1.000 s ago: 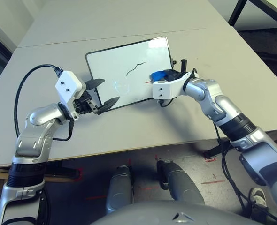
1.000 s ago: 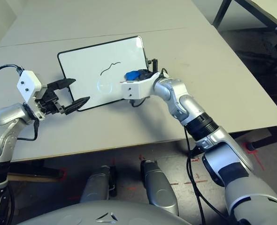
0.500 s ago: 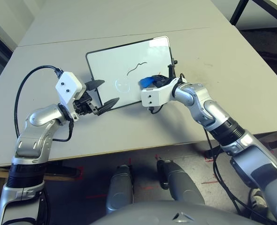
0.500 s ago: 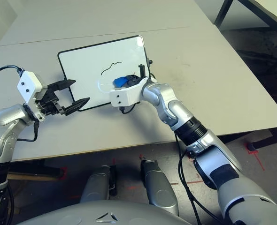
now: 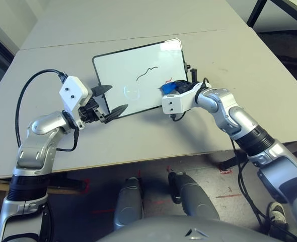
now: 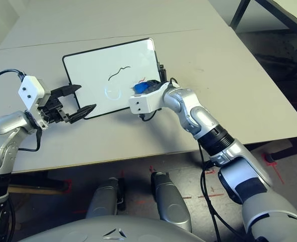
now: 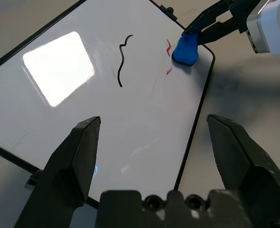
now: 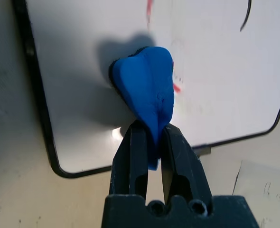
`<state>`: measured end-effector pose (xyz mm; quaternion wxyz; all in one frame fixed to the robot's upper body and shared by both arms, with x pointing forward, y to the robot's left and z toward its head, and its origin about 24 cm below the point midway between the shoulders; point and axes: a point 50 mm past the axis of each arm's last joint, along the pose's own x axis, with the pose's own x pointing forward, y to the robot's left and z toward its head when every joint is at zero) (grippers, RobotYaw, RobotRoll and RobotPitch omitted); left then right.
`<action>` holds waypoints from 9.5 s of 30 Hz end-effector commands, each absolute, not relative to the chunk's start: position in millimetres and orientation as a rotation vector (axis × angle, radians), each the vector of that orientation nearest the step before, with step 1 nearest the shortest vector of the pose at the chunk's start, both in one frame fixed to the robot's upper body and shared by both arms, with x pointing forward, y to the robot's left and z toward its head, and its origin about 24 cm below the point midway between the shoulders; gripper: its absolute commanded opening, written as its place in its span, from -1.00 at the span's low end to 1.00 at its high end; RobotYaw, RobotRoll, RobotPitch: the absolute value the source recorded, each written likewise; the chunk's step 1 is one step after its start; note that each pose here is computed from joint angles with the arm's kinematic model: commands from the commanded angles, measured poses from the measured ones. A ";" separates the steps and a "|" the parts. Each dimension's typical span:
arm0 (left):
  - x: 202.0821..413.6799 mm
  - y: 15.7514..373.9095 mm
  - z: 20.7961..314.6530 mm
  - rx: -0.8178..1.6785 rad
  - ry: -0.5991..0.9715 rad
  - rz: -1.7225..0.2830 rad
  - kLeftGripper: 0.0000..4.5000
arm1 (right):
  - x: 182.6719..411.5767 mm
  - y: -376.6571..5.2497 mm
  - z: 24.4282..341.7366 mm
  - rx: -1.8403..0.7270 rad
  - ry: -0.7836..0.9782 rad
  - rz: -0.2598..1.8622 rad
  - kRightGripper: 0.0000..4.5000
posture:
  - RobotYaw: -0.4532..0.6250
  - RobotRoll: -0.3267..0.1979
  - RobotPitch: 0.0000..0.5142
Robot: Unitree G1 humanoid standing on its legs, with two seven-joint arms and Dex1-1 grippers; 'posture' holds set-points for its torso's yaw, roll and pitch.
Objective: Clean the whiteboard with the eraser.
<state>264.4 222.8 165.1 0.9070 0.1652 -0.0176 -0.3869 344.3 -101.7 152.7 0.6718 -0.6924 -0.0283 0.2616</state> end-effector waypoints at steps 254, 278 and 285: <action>280.3 235.3 154.0 0.356 -0.051 -0.725 1.00 | 378.3 -238.0 148.7 -0.389 0.995 0.345 -0.94 | -0.38 0.25 -0.51; 272.3 276.9 181.2 0.250 -0.001 -0.463 1.00 | 377.3 -254.6 214.6 -0.381 0.696 0.369 0.99 | -0.25 0.25 -0.47; 267.0 322.1 193.0 0.136 -0.026 -0.131 1.00 | 370.9 -274.1 202.8 -0.270 0.296 0.398 0.99 | -0.19 0.25 -0.40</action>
